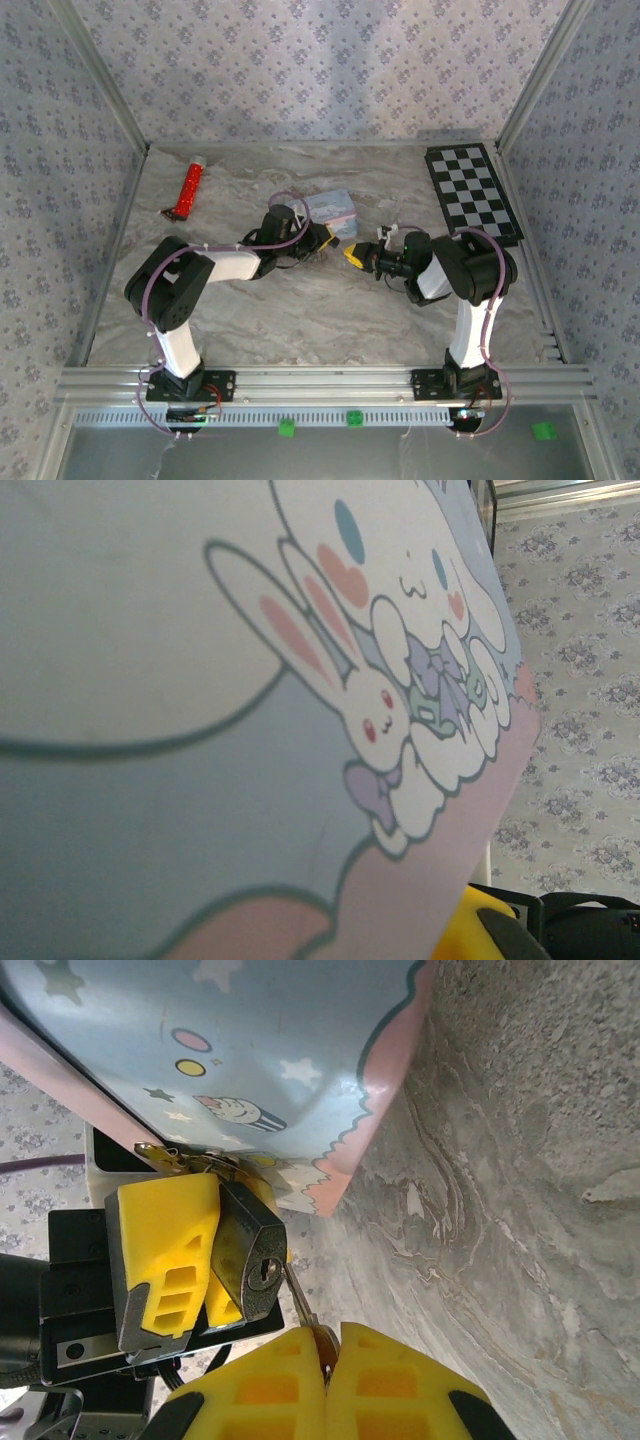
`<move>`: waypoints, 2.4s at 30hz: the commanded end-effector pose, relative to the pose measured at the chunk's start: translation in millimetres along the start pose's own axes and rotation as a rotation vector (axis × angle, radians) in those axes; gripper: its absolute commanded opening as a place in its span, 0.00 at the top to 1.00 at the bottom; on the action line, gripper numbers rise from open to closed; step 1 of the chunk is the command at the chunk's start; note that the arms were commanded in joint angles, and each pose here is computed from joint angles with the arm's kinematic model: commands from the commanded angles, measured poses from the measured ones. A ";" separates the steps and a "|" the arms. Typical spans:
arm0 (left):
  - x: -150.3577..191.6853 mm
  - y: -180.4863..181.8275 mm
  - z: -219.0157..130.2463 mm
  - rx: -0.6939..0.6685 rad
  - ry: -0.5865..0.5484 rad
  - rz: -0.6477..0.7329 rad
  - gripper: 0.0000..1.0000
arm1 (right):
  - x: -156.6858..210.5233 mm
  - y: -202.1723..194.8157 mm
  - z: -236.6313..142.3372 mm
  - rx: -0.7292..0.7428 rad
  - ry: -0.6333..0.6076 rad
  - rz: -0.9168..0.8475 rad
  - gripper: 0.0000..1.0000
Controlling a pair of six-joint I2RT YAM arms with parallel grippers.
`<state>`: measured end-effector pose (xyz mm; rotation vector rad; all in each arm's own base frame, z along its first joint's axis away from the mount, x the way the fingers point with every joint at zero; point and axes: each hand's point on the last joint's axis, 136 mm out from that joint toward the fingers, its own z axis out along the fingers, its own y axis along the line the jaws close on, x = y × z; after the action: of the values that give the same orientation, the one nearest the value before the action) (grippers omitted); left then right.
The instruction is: Unlock the padlock with the key
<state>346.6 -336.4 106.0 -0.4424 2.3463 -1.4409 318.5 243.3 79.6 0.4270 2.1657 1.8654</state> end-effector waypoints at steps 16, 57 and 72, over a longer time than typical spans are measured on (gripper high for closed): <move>-7.1 -32.3 -9.1 0.110 -0.013 0.041 0.89 | 0.5 7.5 -3.2 0.000 -0.016 -0.051 1.00; -1.8 -27.7 -11.2 0.103 -0.001 0.046 0.90 | -4.7 12.8 -6.9 -0.014 -0.024 -0.054 1.00; -3.5 -30.7 -13.4 0.112 -0.013 0.045 0.90 | 8.9 -0.1 -4.4 0.015 0.004 -0.054 1.00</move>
<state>341.6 -333.7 100.2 -0.4351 2.3547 -1.4453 316.8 239.7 82.3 0.4049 2.1583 1.8273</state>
